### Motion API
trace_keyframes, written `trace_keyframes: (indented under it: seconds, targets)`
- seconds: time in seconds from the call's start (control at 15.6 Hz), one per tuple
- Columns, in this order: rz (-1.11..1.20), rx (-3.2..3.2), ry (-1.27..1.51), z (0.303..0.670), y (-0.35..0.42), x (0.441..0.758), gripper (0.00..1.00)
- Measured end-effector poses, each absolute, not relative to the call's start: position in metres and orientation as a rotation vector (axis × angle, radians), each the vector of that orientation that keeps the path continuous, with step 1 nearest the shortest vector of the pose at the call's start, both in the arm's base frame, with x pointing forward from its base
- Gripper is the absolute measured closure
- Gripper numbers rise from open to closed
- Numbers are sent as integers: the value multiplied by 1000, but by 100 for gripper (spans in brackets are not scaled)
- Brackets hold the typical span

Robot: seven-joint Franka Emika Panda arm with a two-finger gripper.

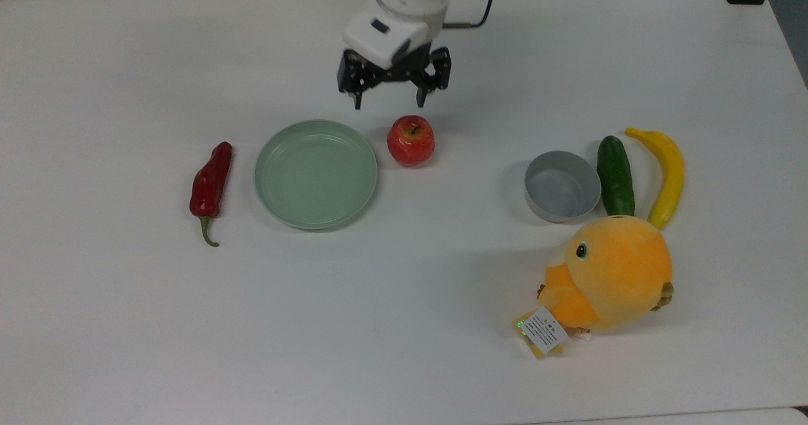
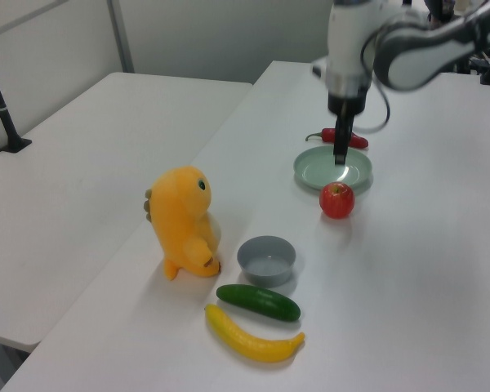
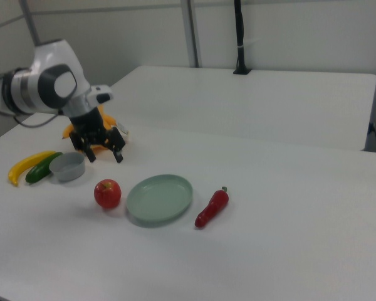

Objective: Red apple placed in the center of the desktop

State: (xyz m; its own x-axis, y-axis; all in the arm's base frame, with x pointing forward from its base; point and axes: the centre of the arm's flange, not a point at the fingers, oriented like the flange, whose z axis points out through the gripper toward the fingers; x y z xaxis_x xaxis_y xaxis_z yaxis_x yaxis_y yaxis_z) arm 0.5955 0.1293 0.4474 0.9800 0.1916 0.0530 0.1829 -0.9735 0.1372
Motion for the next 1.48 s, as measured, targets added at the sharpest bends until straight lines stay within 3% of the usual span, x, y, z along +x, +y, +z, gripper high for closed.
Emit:
trace_keyframes:
  seconds: [0.19,0.45,0.64,1.48]
  targets:
    - [185,3121,86,511,101,590,0]
    - [258,3146,-116,546,66,585,0]
    - [129,3138,-145,575,37,572,0]
    - [114,3136,-8,584,23,571,0]
